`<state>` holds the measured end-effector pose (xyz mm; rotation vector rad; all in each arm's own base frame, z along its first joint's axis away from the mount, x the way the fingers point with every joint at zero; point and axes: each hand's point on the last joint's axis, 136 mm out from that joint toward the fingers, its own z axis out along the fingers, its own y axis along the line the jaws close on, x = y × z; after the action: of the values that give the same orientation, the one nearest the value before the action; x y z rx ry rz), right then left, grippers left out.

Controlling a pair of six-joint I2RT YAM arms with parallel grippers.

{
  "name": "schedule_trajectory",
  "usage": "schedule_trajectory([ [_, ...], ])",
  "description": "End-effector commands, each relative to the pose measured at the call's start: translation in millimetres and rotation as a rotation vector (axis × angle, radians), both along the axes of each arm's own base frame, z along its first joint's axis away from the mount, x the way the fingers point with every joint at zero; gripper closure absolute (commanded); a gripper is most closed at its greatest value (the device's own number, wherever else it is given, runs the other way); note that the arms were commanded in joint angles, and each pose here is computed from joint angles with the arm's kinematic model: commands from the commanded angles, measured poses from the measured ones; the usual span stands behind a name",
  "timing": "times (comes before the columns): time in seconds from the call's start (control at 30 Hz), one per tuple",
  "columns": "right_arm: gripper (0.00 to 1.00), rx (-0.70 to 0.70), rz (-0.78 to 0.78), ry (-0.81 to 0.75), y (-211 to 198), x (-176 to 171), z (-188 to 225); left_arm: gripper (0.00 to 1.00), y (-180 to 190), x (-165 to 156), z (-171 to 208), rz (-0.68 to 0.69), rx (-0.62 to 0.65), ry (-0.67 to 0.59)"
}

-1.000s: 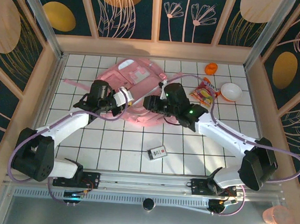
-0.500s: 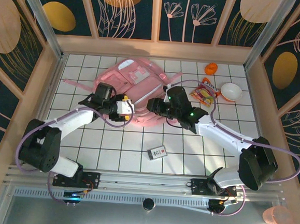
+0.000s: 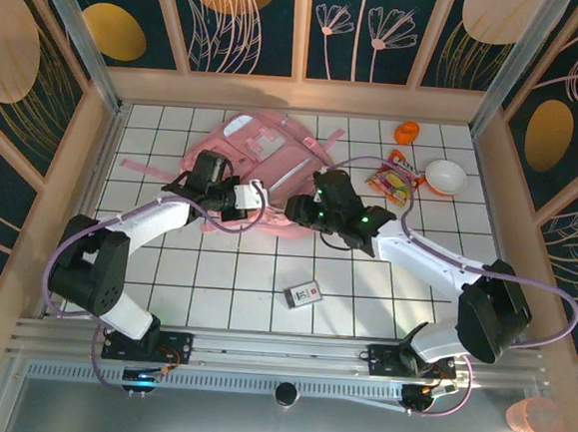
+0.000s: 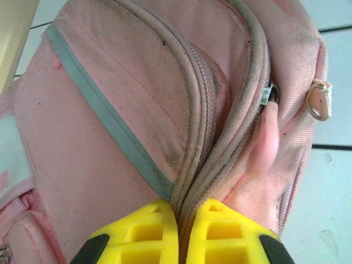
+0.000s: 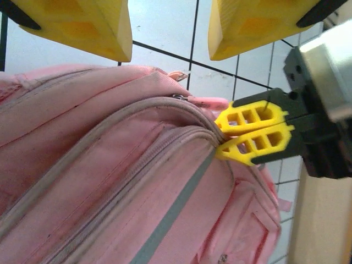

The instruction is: Pack the student bag

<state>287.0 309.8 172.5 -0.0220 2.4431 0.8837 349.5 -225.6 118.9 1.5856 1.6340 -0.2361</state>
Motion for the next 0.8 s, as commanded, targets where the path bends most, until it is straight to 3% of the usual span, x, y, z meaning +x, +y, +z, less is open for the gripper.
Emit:
schedule_trajectory([
  [0.0, 0.58, -0.092, -0.017, -0.014, 9.0, 2.2, -0.2, 1.0, -10.9, -9.5, 29.3, 0.031, -0.154, 0.075],
  [0.27, 0.56, -0.066, -0.031, -0.01, 31.7, 10.7, -6.8, 1.0, -15.7, -6.9, 34.6, 0.034, -0.183, 0.098],
  [0.4, 0.55, -0.033, -0.111, 0.011, 25.3, 25.2, -8.2, 1.0, -25.6, -13.2, 40.1, 0.008, -0.279, 0.138],
  [0.53, 0.54, -0.006, -0.089, 0.002, 33.7, 31.9, -6.0, 1.0, -31.5, -19.2, 39.4, 0.005, -0.357, 0.178],
  [0.77, 0.5, -0.061, -0.14, 0.045, 34.6, 38.2, -17.1, 1.0, -33.9, -24.9, 41.0, -0.013, -0.385, 0.2],
])
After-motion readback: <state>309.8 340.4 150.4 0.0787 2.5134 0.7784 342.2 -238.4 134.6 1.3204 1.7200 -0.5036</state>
